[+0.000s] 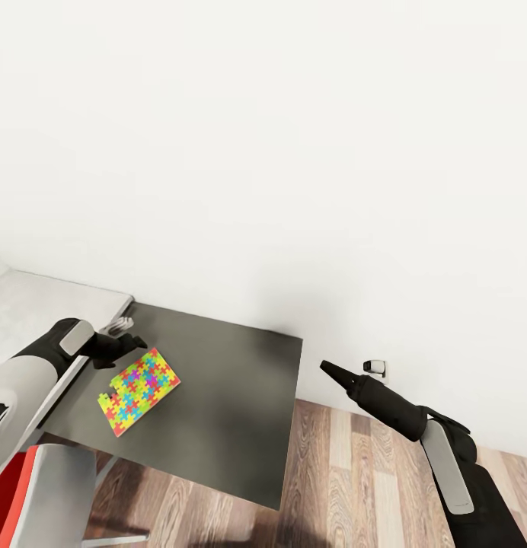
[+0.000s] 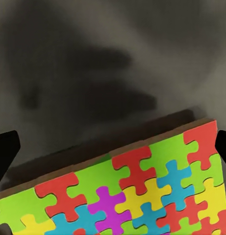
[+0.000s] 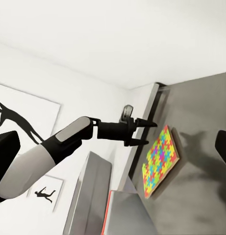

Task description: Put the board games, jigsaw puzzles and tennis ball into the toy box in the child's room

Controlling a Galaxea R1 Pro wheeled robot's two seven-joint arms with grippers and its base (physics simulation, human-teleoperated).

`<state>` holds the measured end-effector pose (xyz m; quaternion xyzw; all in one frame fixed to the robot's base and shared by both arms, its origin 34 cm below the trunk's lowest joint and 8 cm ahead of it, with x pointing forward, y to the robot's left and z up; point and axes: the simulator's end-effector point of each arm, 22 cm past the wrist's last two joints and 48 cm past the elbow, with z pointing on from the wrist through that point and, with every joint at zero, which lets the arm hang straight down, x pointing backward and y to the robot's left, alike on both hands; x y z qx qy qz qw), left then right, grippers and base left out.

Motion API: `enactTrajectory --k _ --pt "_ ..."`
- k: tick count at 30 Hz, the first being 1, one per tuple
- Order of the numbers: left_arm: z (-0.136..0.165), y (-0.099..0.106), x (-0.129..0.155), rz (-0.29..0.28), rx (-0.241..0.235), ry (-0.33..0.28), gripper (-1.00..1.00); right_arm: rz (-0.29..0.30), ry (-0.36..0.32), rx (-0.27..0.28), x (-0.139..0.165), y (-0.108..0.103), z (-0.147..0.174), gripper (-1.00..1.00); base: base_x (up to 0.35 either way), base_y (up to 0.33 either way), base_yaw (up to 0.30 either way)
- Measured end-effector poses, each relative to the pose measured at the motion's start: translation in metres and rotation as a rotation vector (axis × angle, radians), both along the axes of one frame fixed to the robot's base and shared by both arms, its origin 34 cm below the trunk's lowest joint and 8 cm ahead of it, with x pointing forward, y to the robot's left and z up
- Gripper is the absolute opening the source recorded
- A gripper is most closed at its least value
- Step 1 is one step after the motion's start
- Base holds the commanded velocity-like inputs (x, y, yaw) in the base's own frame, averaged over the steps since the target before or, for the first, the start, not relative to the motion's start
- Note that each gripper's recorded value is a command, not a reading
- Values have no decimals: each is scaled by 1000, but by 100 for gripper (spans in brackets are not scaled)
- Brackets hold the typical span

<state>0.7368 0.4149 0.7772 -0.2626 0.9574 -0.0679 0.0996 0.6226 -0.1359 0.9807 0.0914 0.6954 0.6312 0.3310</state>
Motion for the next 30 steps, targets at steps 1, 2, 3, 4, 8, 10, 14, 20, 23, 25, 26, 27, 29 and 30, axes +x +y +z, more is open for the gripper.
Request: enactTrajectory --k 1,2,3,4,8,10,14,20,23,25,26,27,29,30 --pt "-1 0 0 0 0 1 100 0 1 0 0 0 -1 100 0 0 0" --pt "-1 0 -1 1 1 2 100 0 2 0 0 0 -1 100 0 0 0" --pt "-2 0 -1 1 1 3 100 0 3 0 0 0 -2 100 0 0 0" --pt "-3 0 -1 1 1 4 100 0 4 0 0 0 -2 100 0 0 0" --pt "-5 1 -3 2 2 9 100 0 9 0 0 0 -4 100 0 0 0" --pt "-6 1 -3 2 2 11 100 0 10 0 0 0 -5 100 0 0 0" --pt "-7 1 -4 2 2 12 100 0 11 0 0 0 -5 100 0 0 0" --pt "-8 1 -4 3 1 13 100 0 11 0 0 0 -6 100 0 0 0" --pt "-8 0 -4 3 0 13 100 0 11 0 0 0 -6 100 0 0 0" --pt "-8 0 -4 3 0 13 100 0 11 0 0 0 -6 100 0 0 0" --pt "-8 0 -4 3 0 13 100 0 11 0 0 0 -6 100 -5 0 0" --pt "-8 0 -5 4 0 14 100 0 11 0 0 0 -6 100 -15 0 0" --pt "-9 1 -6 6 -1 18 100 0 11 0 0 0 -6 100 -46 0 0" --pt "-11 1 -8 7 -2 23 100 0 12 0 0 0 -6 100 -74 0 0"
